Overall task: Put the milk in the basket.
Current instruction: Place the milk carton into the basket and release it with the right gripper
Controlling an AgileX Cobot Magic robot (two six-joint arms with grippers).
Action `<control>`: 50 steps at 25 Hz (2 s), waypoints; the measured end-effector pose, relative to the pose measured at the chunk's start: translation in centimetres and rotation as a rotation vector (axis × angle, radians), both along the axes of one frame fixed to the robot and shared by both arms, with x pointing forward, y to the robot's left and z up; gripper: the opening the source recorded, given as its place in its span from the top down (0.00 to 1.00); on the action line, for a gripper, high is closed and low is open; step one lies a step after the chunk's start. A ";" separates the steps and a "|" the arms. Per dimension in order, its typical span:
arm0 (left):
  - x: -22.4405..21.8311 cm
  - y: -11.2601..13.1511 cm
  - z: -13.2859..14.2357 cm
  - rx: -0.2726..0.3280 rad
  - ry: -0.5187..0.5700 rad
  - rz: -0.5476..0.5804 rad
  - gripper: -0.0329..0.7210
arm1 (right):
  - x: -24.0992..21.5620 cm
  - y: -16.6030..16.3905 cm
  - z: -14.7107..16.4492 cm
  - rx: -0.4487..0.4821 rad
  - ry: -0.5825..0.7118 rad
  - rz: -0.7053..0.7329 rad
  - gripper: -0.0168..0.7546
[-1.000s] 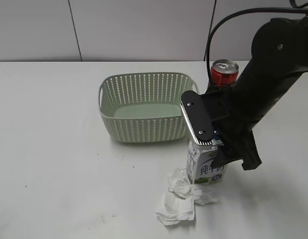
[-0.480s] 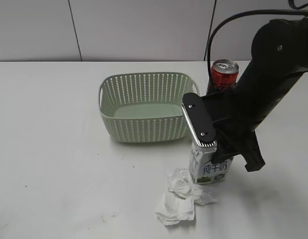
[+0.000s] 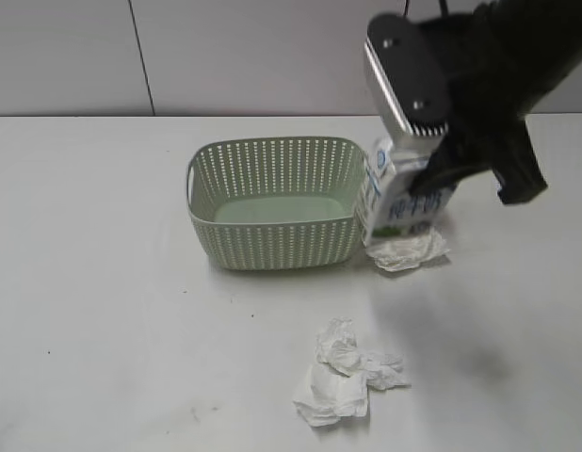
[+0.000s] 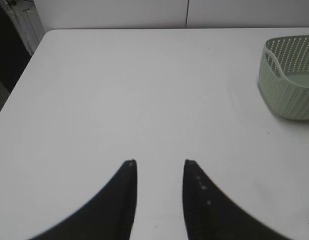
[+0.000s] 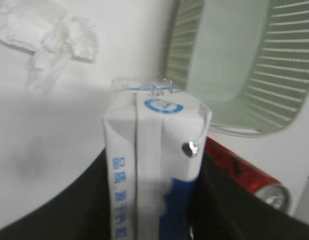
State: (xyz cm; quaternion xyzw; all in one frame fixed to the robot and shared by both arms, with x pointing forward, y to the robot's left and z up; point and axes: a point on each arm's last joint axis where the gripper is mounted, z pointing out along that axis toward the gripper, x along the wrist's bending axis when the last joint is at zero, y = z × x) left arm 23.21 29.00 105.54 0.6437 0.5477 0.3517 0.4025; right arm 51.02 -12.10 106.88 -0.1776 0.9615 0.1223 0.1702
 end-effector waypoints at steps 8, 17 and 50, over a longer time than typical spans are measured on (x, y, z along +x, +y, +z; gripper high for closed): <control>0.0 0.0 0.0 0.000 0.000 0.000 0.64 | 5.4 3.3 3.2 0.079 -0.098 -0.034 0.58; 0.0 0.0 0.0 0.000 0.000 0.000 0.64 | 10.3 9.5 -4.7 0.026 0.010 0.005 0.58; 0.0 0.0 0.0 0.000 0.000 0.000 0.65 | 14.1 0.4 2.2 0.520 0.118 -1.046 0.23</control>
